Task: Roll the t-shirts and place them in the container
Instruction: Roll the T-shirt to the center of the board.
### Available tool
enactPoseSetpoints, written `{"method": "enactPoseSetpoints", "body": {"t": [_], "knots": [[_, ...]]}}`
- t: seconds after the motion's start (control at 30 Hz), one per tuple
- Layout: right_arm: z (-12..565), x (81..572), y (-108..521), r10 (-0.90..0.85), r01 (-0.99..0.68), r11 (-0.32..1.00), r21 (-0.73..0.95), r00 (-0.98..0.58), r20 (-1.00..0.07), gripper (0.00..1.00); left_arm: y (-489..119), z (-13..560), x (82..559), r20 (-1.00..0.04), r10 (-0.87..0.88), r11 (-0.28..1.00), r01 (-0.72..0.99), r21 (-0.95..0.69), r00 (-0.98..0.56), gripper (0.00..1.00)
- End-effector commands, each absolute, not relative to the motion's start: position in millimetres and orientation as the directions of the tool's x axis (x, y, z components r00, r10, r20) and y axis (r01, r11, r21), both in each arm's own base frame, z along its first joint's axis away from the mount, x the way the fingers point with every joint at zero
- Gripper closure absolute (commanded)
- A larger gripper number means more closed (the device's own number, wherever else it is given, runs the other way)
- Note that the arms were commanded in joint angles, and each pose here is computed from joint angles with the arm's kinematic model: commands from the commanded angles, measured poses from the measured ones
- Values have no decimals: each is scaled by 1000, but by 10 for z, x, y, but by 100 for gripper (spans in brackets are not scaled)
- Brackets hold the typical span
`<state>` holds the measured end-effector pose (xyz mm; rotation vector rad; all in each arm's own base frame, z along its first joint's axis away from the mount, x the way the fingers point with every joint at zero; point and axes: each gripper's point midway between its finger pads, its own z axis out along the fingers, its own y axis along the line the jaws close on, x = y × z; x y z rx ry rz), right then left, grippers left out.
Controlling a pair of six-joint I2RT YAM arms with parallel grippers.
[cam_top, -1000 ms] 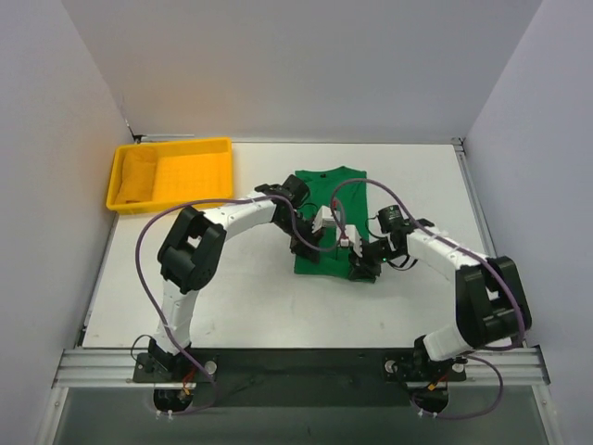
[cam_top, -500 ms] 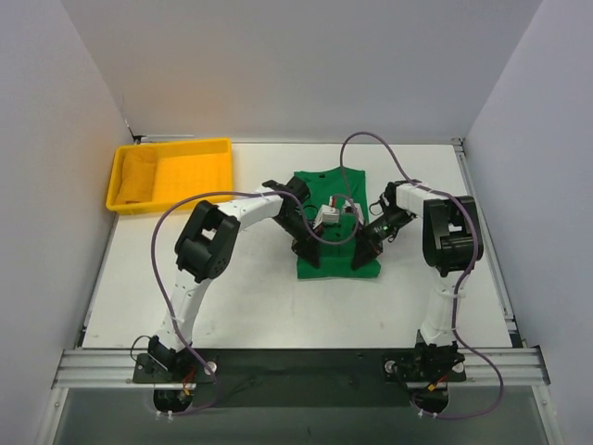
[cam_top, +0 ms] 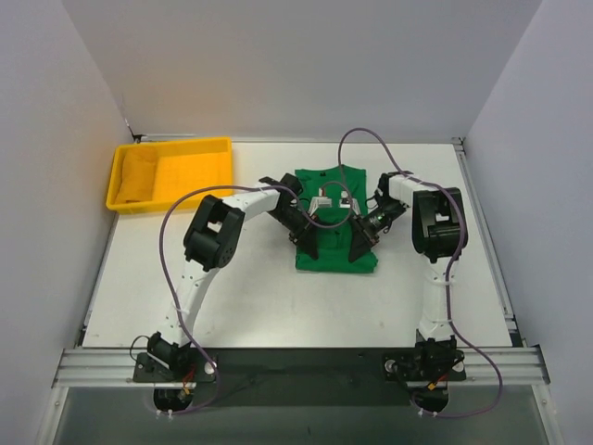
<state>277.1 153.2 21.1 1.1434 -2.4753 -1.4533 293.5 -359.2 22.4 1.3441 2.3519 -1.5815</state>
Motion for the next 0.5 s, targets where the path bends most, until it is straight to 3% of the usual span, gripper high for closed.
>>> {"method": "enactPoseSetpoints", "body": {"t": [0.0,0.13,0.23,0.4,0.47], "knots": [[261,2696,1402,-615,-416,417,808,-783,-86,92,-3385,153,3212,-364,612,265,616,-742,-702,80],[242,2708,1409,-621,-401,437,805,-782,-52,92,-3241,389,3243,-399,593,265,637,-724,-700,66],[230,2691,1423,-650,-426,438,792,-758,-47,91,-3125,734,3376,-492,567,288,718,-633,-661,58],[231,2693,1422,-654,-407,441,800,-756,-24,91,-3019,1330,3579,-721,528,319,891,-322,-449,41],[240,2737,1425,-647,-402,448,799,-762,-21,91,-2974,1181,3538,-746,549,350,914,-206,-378,37]]}}
